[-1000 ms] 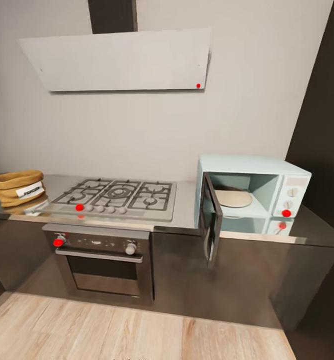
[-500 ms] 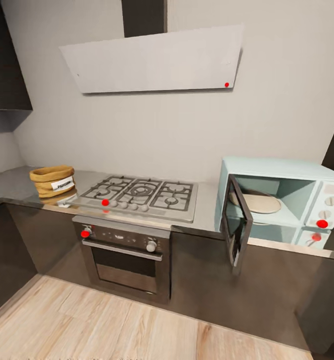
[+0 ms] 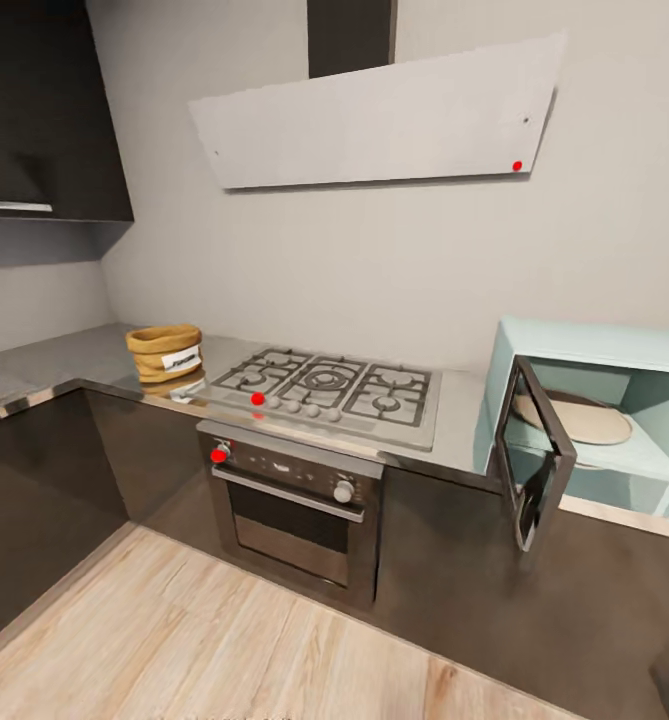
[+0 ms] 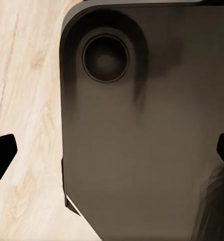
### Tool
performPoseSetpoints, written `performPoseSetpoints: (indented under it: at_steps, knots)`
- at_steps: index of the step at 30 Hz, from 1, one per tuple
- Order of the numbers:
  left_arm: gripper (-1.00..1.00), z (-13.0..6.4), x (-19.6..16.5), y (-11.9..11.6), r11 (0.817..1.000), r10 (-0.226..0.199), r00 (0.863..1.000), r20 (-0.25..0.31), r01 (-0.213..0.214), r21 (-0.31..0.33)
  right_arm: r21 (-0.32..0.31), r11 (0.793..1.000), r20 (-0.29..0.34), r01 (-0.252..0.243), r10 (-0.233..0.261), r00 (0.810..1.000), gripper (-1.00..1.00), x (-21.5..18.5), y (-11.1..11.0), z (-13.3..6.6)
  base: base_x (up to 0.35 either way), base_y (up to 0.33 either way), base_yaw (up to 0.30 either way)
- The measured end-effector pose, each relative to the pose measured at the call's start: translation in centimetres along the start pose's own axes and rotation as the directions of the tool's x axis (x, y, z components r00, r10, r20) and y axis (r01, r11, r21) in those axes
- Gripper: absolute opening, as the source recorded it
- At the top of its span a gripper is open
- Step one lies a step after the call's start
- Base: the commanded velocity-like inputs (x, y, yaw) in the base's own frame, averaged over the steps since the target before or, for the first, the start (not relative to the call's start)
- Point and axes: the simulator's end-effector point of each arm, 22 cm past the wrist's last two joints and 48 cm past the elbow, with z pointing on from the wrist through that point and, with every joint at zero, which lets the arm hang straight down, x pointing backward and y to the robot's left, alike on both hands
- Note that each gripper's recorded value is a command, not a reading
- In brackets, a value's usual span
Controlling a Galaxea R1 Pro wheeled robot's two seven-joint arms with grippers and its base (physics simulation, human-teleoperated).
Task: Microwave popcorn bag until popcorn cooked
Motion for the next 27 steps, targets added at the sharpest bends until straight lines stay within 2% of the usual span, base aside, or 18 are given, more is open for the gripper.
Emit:
performPoseSetpoints:
  at_steps: [23, 27]
  knots:
    - [1.00, 0.00, 0.00, 0.01, 1.000, -0.001, 1.000, 0.000, 0.001, 0.000, 0.006, 1.000, 0.002, 0.003, -0.003, 1.000, 1.00, -0.05, -0.23, 0.00, 0.000, 0.000, 0.277]
    - [1.00, 0.00, 0.00, 0.01, 1.000, 0.000, 1.000, 0.000, 0.000, 0.000, 0.004, 1.000, 0.002, 0.030, -0.030, 1.000, 1.00, -0.05, -0.10, 0.00, 0.000, 0.000, 0.277]
